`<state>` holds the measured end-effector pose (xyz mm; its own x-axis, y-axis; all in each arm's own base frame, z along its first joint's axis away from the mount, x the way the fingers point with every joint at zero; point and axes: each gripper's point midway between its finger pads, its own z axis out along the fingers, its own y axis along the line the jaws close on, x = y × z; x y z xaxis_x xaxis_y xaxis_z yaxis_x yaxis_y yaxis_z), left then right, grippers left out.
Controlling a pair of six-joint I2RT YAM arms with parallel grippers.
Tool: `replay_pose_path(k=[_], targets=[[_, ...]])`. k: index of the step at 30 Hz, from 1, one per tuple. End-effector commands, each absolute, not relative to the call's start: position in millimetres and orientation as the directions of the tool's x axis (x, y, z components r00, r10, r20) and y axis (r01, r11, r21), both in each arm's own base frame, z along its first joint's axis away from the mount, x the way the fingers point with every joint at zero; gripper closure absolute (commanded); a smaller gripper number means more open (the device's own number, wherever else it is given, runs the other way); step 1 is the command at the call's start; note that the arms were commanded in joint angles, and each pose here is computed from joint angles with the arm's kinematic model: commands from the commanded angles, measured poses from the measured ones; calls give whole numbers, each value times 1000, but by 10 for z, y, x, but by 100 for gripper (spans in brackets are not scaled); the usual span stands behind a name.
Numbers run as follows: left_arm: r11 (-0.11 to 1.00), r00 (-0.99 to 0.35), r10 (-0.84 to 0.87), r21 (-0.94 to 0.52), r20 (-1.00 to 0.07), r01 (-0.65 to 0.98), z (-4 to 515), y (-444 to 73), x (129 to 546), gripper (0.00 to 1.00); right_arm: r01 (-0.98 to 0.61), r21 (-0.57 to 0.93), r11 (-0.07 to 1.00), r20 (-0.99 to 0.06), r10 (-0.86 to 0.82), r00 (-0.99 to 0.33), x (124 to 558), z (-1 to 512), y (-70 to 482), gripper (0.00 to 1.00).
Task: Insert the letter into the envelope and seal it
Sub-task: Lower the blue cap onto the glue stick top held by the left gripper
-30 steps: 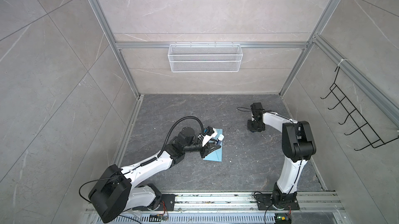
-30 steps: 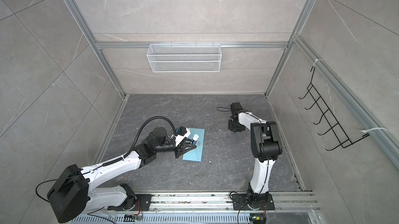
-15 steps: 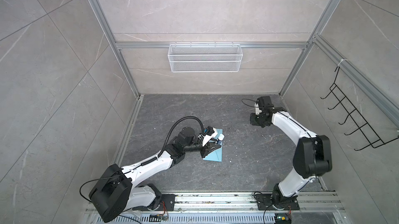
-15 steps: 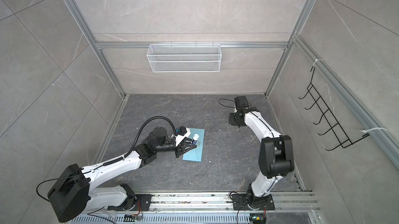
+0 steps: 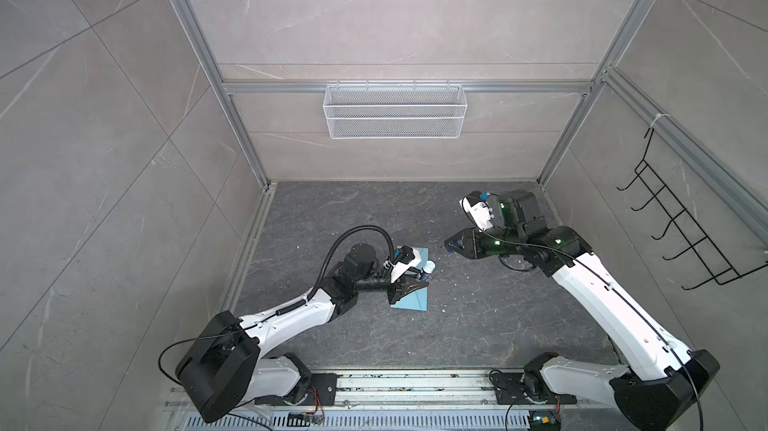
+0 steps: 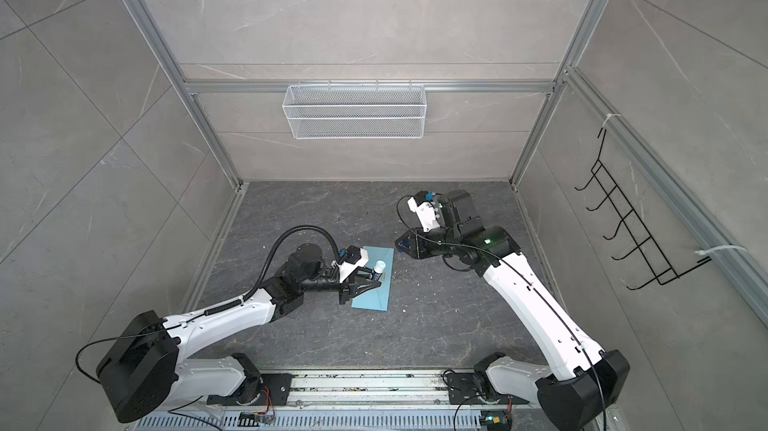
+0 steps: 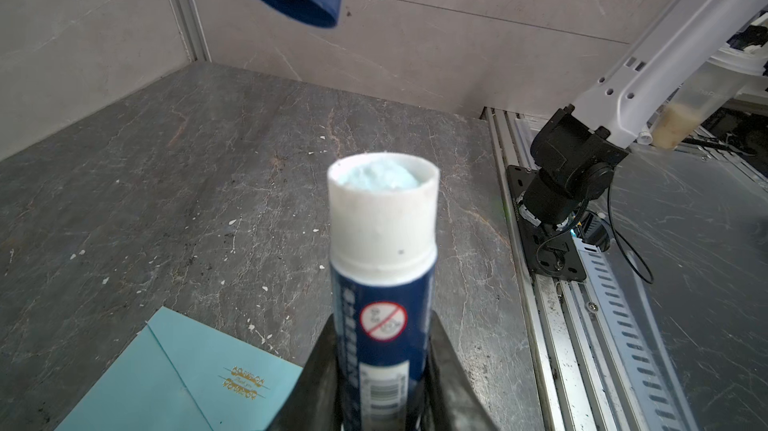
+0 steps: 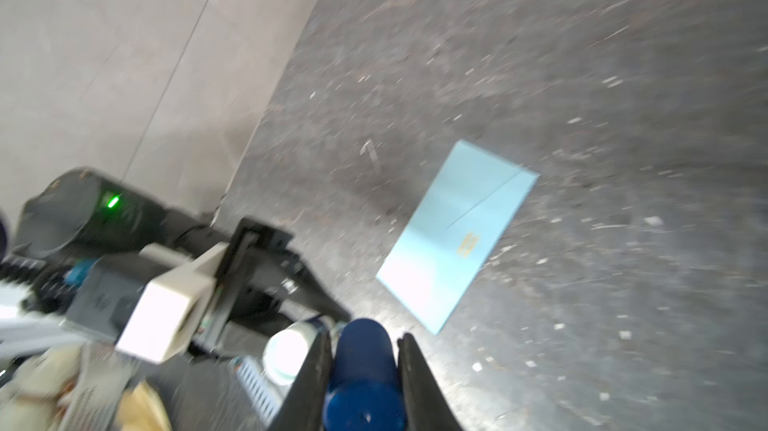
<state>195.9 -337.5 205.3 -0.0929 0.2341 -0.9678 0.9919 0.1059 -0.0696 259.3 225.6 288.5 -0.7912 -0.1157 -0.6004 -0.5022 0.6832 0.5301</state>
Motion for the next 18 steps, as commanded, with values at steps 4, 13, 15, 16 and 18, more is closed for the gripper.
replay_pose_path(k=[4, 13, 15, 16, 18], targets=[[42, 6, 171, 13, -985, 999, 2250, -3380, 1861, 100, -526, 599, 603, -541, -179, -822, 2285, 2874, 2431, 74], [39, 3, 171, 10, -985, 999, 2245, -3368, 1843, 100, -531, 592, 606, -512, -226, -829, 2254, 2693, 2583, 75], [40, 6, 170, 13, -985, 999, 2251, -3362, 1841, 100, -529, 582, 618, -508, -231, -830, 2260, 2658, 2575, 75], [39, 8, 168, 15, -986, 999, 2256, -3364, 1837, 100, -529, 579, 620, -508, -233, -829, 2259, 2644, 2575, 75], [41, 8, 169, 15, -986, 999, 2255, -3358, 1838, 100, -527, 573, 628, -509, -231, -829, 2269, 2634, 2570, 75]])
